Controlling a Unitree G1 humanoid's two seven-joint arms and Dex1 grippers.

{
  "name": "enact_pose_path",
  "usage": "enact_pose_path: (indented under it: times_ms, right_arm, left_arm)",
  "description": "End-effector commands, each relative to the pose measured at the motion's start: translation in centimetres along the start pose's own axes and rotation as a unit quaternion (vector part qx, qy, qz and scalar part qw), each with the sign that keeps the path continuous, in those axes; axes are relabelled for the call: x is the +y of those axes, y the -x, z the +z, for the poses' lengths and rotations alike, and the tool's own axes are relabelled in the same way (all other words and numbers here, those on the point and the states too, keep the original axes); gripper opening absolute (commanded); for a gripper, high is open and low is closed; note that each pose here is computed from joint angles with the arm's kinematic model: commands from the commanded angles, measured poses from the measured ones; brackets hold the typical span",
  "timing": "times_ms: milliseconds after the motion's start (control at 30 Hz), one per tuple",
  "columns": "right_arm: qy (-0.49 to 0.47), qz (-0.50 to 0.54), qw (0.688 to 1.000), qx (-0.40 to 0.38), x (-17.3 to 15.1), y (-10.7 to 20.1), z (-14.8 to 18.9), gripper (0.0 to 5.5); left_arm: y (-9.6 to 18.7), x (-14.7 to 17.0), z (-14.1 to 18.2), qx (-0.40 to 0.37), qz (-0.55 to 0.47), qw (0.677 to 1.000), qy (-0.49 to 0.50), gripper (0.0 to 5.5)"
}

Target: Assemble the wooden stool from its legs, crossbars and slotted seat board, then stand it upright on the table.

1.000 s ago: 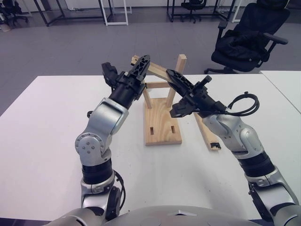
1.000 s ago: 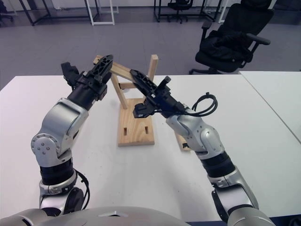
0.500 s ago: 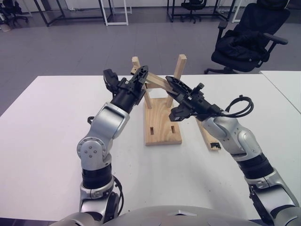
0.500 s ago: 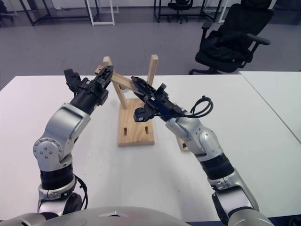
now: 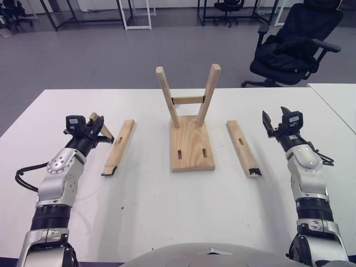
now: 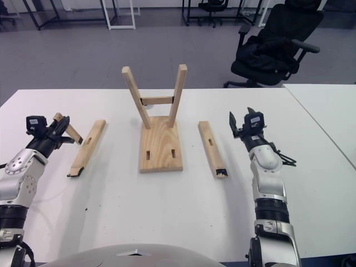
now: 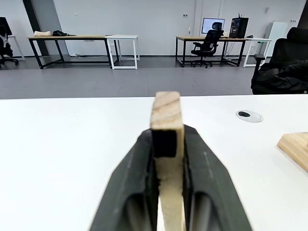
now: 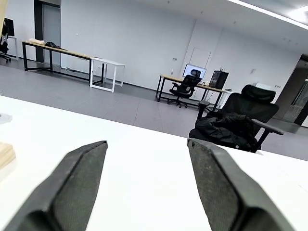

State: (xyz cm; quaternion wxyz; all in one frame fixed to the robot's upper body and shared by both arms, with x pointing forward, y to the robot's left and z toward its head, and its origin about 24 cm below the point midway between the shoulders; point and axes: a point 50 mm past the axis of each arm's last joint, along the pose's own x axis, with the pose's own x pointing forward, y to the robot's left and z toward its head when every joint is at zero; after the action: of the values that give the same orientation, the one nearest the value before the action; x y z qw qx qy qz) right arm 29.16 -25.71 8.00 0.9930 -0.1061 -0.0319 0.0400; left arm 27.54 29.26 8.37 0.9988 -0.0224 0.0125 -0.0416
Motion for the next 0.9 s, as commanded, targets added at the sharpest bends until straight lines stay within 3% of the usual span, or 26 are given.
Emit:
enact_pose_path:
  times_ms: [33, 300, 500, 900]
  right_arm:
    - [-0.006, 0.019, 1.000, 0.015, 0.7, 0.1, -1.0, 3.08]
    - [-0.002, 0.030, 0.999, 0.021, 1.5, 0.3, -1.9, 3.08]
    - [-0.004, 0.033, 0.999, 0.021, 2.1, 0.3, -2.0, 3.08]
    - [-0.005, 0.033, 0.999, 0.023, 2.5, 0.4, -2.2, 3.08]
  left_arm:
    - [-0.3, 2.0, 0.0, -0.030, 0.023, 0.998, 0.043, 0.41]
    - [-0.9, 0.9, 0.6, -0.084, 0.008, 0.980, 0.182, 0.41]
    - [-0.7, 0.4, -1.3, -0.037, 0.014, 0.987, 0.154, 0.41]
    - [0.0, 0.9, -0.6, 0.000, 0.010, 0.990, 0.141, 0.41]
